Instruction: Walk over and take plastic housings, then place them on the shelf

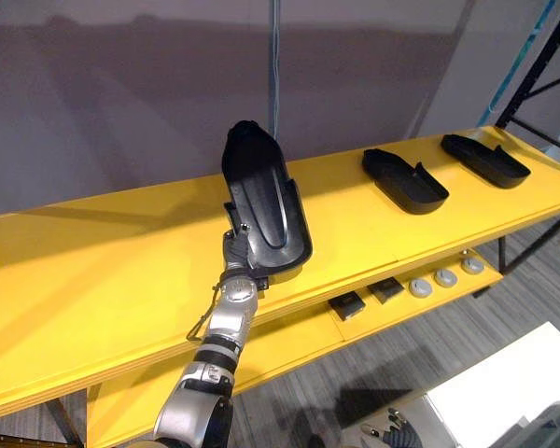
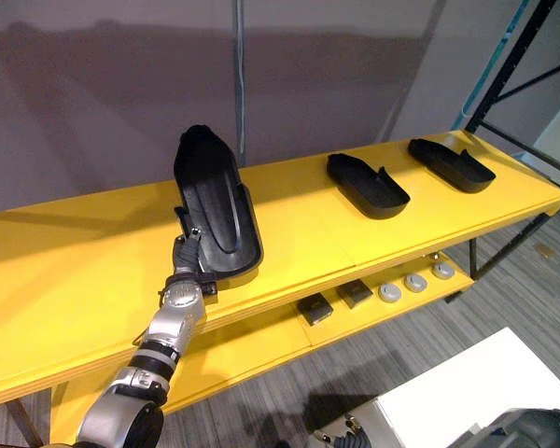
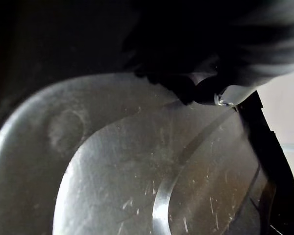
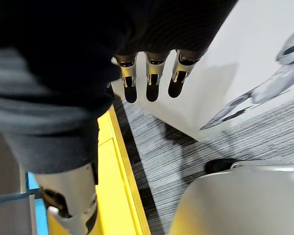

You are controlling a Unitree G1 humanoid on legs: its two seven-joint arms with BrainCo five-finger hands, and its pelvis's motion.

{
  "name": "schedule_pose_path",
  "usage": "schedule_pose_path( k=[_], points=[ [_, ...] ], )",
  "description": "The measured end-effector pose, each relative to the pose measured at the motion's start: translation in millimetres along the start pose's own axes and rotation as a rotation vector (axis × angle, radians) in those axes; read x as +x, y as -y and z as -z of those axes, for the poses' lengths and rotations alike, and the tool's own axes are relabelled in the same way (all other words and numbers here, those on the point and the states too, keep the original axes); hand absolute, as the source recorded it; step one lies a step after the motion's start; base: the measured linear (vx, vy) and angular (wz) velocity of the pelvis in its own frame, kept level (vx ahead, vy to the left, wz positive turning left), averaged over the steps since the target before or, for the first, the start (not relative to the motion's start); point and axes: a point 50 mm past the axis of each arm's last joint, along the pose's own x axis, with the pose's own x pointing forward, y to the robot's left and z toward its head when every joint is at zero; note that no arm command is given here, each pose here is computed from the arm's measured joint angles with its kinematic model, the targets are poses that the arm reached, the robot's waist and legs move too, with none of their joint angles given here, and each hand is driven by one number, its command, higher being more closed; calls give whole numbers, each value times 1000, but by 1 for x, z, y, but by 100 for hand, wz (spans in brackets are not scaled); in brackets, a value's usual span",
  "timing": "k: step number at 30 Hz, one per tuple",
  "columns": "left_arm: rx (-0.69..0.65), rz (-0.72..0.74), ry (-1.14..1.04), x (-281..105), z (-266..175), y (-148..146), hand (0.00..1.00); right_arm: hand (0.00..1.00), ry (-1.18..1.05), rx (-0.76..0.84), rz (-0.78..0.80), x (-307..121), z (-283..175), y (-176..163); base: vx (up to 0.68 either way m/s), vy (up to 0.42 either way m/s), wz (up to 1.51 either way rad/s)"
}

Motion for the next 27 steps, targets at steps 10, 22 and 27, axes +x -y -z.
schedule_pose_path(
  k=[10, 22, 27],
  points=[
    [-40, 87, 0, 5, -33, 42, 100, 0, 55, 7, 5, 2, -14, 1, 18, 13, -11],
    [-211, 68, -78, 11, -37, 40, 0, 0, 79, 8, 9, 3, -20, 3, -28, 9, -2],
    [-216, 69, -76, 11, -38, 40, 0, 0, 86, 5, 13, 4, -23, 4, -6, 4, 3]
  ],
)
